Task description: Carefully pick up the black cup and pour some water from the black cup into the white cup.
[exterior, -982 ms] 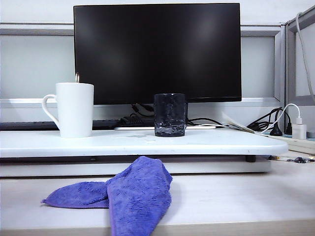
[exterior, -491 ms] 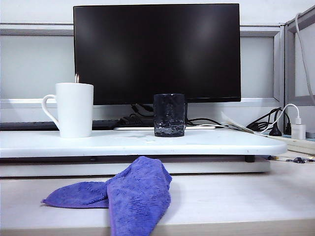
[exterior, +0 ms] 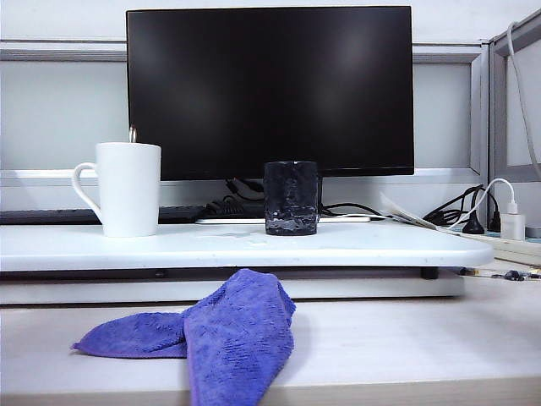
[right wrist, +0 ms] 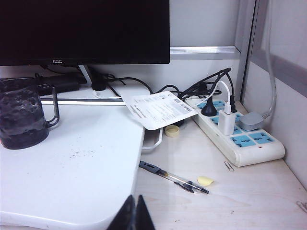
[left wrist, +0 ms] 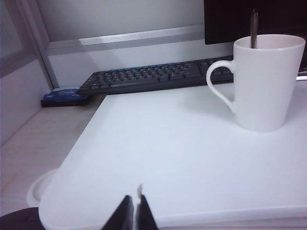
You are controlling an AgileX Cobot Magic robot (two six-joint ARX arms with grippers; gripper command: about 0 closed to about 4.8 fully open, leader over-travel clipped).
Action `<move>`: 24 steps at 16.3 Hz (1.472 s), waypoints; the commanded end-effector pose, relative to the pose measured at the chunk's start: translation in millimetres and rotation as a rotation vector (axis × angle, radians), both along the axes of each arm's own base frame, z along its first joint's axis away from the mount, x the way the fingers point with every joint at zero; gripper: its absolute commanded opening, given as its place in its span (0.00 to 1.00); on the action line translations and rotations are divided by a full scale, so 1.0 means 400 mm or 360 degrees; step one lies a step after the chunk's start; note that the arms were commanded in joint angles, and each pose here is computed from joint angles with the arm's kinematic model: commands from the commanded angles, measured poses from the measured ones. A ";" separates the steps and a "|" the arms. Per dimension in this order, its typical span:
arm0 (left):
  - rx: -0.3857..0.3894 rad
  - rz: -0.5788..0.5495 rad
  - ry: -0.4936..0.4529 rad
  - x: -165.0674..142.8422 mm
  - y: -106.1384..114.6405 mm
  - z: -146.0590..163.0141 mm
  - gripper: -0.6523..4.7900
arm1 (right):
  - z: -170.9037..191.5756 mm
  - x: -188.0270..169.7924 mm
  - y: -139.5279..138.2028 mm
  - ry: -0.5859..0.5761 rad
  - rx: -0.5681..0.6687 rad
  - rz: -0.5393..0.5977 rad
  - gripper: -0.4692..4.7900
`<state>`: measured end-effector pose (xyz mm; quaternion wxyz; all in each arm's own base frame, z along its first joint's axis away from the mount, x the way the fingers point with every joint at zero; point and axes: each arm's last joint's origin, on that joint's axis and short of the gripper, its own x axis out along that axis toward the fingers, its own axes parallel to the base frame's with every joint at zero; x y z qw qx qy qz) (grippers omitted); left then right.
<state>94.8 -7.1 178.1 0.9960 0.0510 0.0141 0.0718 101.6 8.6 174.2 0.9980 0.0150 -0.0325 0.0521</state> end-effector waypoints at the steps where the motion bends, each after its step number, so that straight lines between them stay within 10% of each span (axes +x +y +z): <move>1: -0.0002 -0.0005 -0.0012 0.000 0.000 0.004 0.17 | -0.003 0.001 0.001 -0.0010 -0.0004 0.0005 0.08; 24: 0.0012 0.0332 0.0194 -0.001 0.050 -0.065 0.17 | 0.001 -0.012 -0.001 -0.0057 0.0000 -0.0002 0.08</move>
